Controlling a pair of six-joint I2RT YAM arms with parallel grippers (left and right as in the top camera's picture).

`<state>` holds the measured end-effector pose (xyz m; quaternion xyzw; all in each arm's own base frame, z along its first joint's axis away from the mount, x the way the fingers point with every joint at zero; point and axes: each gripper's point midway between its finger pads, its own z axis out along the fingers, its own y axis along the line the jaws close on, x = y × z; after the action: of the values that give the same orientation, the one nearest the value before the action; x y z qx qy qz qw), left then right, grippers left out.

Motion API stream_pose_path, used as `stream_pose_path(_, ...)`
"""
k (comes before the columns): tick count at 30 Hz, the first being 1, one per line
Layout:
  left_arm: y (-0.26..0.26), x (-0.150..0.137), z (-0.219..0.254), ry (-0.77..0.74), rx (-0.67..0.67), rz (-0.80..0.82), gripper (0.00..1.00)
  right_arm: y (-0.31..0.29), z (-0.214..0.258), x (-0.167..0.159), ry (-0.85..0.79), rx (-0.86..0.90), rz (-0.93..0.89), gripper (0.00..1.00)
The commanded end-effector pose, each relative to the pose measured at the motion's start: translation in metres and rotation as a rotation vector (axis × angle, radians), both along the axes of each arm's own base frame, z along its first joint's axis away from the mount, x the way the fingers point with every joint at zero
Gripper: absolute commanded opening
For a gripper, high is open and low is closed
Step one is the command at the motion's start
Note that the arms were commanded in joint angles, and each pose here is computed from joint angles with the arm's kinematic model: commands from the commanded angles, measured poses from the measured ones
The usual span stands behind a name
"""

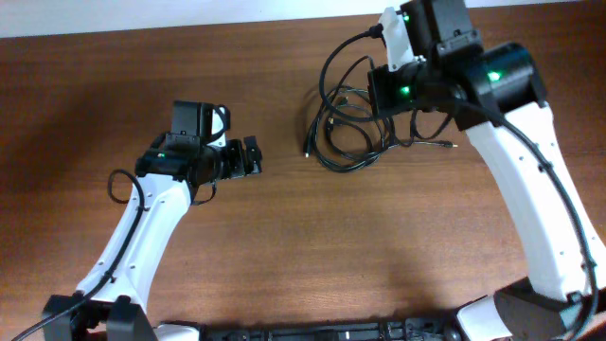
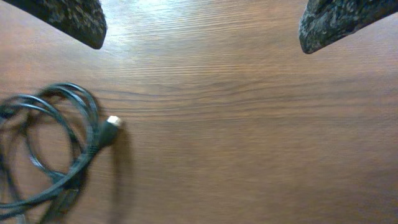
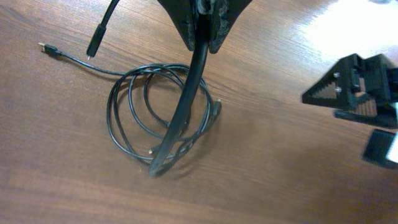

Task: Untangle cables

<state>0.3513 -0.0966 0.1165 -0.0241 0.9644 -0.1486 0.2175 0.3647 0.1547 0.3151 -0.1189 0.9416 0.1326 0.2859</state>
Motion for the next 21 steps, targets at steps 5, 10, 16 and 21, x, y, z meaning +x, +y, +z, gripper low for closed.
stream_pose_path(5,-0.063,0.004,0.044,-0.16,-0.294,-0.305,0.99,-0.006,0.103,-0.029,-0.322,0.149,0.013,0.04)
stream_pose_path(10,-0.098,0.018,0.062,-0.276,-0.48,-0.481,0.99,0.044,0.171,-0.047,-0.503,0.421,0.291,0.04)
stream_pose_path(16,-0.142,0.032,0.013,-0.281,-0.376,-0.532,0.99,0.051,0.183,-0.052,-0.534,0.46,0.343,0.04)
stream_pose_path(21,-0.074,0.04,-0.055,-0.105,-0.018,-0.284,0.5,-0.014,0.156,-0.015,-0.519,0.246,-0.048,0.04)
